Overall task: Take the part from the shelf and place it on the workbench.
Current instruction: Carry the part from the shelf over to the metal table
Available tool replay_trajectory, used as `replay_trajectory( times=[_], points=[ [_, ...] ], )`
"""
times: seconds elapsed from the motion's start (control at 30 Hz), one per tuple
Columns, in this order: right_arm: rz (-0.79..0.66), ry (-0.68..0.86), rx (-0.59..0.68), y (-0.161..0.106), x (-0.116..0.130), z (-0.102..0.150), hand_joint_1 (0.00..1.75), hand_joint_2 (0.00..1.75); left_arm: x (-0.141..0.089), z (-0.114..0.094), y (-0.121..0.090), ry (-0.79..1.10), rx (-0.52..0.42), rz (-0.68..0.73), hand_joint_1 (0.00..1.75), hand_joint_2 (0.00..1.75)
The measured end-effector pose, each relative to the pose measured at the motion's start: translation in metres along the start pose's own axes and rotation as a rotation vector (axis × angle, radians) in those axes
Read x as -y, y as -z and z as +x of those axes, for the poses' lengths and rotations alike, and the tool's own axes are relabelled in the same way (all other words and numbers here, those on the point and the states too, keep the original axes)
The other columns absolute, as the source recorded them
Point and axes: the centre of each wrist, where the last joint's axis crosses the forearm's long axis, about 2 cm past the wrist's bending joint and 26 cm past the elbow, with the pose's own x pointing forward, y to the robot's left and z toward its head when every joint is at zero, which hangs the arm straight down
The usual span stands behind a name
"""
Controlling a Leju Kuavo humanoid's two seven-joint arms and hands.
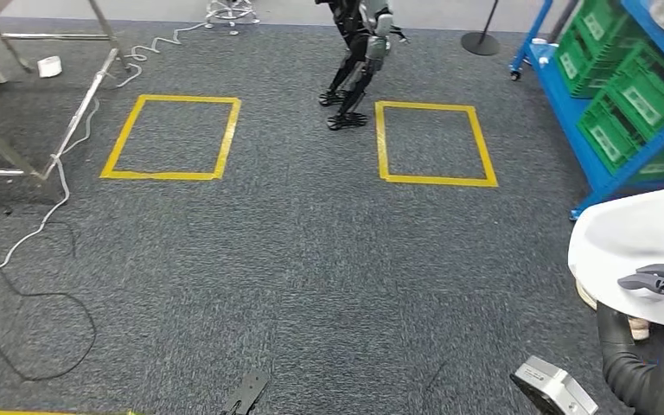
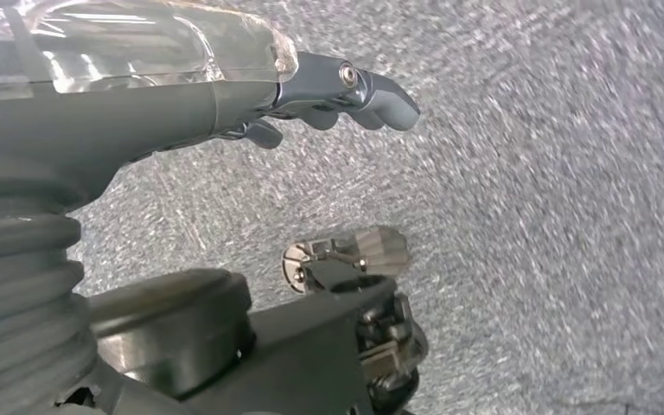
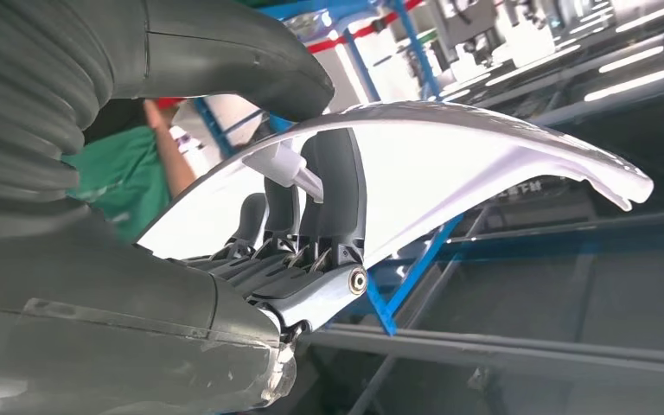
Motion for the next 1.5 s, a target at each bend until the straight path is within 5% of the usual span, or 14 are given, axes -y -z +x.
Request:
replay_trajectory(
  times=[1.5],
  points=[
    [-0.002,0.028,0.018,-0.0032,-0.0023,0.0052,1.75,1.75,-0.0013,-0.0084,-0.0046,-0.004,0.002,0.021,0.0,1.75]
  ],
)
